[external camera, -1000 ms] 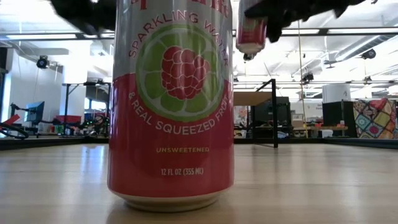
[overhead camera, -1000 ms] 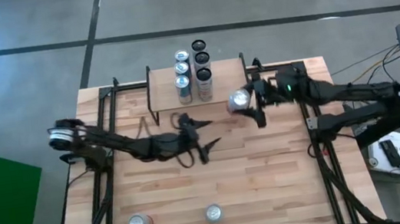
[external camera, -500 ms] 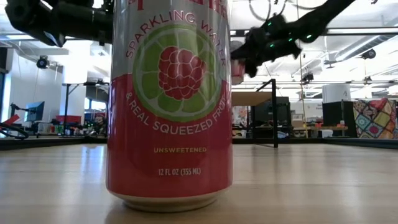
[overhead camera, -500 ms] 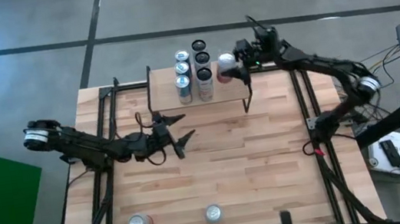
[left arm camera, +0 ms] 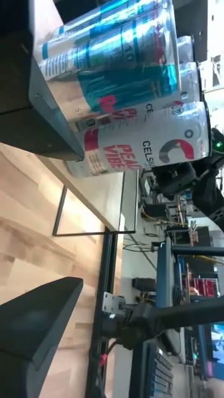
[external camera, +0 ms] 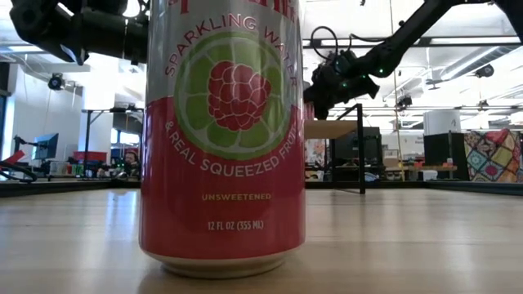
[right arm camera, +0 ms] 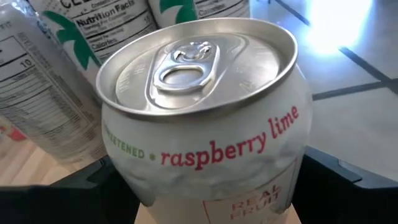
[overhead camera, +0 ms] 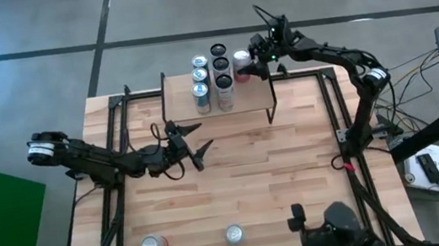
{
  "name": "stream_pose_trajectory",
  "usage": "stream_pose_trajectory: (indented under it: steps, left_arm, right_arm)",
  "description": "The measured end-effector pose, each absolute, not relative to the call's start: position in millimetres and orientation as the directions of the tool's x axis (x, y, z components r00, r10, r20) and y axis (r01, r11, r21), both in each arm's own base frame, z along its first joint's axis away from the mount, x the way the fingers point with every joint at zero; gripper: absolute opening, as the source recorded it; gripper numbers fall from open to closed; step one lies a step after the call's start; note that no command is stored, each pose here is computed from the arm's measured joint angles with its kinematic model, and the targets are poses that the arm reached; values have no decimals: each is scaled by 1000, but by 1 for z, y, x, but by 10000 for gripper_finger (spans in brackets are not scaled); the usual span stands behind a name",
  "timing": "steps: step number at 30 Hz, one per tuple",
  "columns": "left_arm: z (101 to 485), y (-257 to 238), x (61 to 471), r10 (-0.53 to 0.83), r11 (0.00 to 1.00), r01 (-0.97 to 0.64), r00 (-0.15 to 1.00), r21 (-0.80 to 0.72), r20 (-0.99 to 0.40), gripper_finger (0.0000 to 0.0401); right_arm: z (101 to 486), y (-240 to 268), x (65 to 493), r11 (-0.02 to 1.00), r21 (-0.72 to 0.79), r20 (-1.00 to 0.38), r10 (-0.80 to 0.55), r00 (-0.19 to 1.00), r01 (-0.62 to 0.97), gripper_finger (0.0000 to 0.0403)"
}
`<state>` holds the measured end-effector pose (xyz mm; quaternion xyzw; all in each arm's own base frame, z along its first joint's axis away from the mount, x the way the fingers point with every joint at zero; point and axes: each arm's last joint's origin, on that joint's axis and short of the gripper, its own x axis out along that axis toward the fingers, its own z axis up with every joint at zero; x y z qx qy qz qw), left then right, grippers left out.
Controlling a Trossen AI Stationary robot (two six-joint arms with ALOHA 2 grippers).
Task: Place canned beverage on shelf
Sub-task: Put the middle right pink-white soda can on the shelf
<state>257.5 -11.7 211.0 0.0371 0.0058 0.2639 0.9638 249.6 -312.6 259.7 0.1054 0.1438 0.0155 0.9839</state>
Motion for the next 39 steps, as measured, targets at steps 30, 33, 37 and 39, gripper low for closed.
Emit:
stream_pose_trajectory:
  steps: [30,33,37,39]
  left_arm:
    - [215,12,261,585,805,-582,811,115,11,308]
    - [215,12,261,585,805,-582,811,114,11,308]
    - [215,12,261,586,805,-583,811,115,10,308]
    - [215,13,261,586,804,-583,810,117,8,308]
  right_arm:
    - [255,-318,254,994,98,-255,70,964,-47,339]
    - [252,-320,255,993,115,-255,69,964,-40,344]
    - [256,-319,254,993,111,-256,56,965,-29,345]
    - [263,-317,253,995,103,-254,35,967,-9,346]
